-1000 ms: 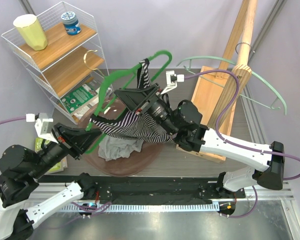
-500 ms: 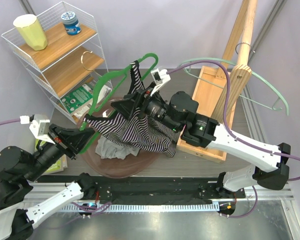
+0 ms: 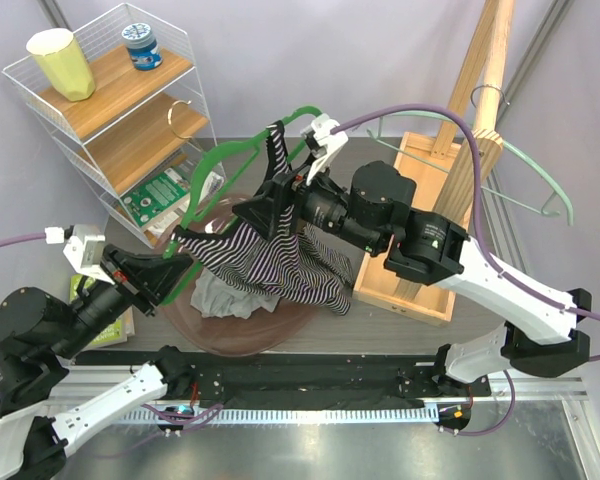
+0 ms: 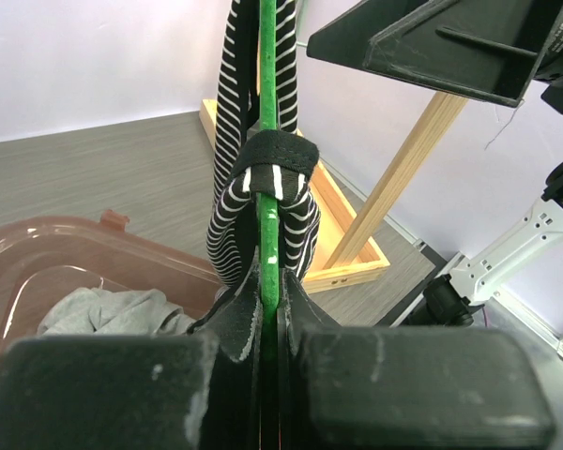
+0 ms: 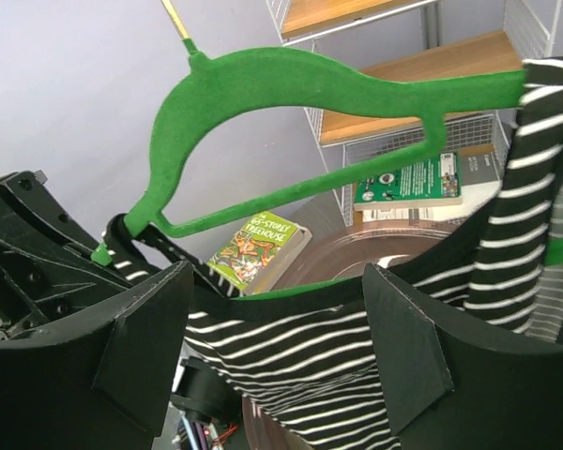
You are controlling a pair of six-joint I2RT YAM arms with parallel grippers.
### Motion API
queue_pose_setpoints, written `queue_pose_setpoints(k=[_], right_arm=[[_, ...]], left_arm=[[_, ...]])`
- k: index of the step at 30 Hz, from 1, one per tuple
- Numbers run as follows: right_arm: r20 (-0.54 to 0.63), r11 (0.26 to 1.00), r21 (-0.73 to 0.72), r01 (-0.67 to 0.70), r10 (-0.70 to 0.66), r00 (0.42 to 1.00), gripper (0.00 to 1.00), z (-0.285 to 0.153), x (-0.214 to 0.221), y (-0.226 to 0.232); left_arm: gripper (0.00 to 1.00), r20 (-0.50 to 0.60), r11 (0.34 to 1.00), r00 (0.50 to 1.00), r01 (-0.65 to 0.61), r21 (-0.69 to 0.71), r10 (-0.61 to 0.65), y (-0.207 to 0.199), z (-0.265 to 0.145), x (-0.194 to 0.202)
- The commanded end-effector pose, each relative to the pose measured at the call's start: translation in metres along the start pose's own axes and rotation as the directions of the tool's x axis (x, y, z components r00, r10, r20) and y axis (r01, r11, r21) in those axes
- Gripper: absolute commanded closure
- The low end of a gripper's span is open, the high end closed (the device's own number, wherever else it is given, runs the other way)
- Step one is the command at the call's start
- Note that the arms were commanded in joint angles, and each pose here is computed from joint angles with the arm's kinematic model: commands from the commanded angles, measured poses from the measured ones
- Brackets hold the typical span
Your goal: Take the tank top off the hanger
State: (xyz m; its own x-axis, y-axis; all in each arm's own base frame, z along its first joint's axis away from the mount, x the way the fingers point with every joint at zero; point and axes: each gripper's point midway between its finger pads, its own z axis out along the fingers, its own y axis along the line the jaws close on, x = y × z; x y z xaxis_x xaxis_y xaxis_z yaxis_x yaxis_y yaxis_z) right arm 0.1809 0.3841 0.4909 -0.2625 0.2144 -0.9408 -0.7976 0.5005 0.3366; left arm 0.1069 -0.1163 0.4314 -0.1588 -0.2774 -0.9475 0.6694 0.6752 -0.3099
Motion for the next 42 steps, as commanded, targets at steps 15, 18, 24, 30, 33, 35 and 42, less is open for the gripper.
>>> queue_pose_setpoints(k=[15,18,24,30,33,35,42], right_arm=[[0.134,0.980,0.070,-0.186,0.176,0.975,0.20,0.045,-0.028,0.026],[0.137,0.981,0.075,-0.178,0.166,0.976,0.27,0.047,-0.027,0.026],[0.126,0.982,0.117,-0.149,0.134,0.983,0.33,0.039,-0.027,0.020],[0.152,0.981,0.125,-0.147,0.128,0.980,0.32,0.032,-0.038,0.018],[0.145,0.983,0.113,-0.145,0.128,0.981,0.32,0.040,-0.037,0.022],[0.144,0.985,0.097,-0.144,0.129,0.981,0.32,0.042,-0.040,0.027],[0.141,0.980,0.131,-0.151,0.132,0.981,0.32,0.060,-0.031,0.024]], left_arm=[[1.00,0.051,0.999,0.999,-0.011,0.039,0.009,-0.011,0.036,-0.013],[1.00,0.053,0.999,0.999,-0.012,0.034,0.010,-0.009,0.037,-0.012],[1.00,0.052,0.999,0.998,-0.029,-0.044,0.031,0.005,0.037,-0.012],[1.00,0.055,0.998,0.998,-0.037,-0.059,0.040,0.007,0.039,-0.014],[1.00,0.048,0.998,0.998,-0.035,-0.050,0.038,0.006,0.040,-0.013],[1.00,0.050,0.998,0.998,-0.035,-0.051,0.038,0.006,0.039,-0.013],[1.00,0.037,0.999,0.999,-0.039,0.017,0.038,-0.007,0.037,-0.014]])
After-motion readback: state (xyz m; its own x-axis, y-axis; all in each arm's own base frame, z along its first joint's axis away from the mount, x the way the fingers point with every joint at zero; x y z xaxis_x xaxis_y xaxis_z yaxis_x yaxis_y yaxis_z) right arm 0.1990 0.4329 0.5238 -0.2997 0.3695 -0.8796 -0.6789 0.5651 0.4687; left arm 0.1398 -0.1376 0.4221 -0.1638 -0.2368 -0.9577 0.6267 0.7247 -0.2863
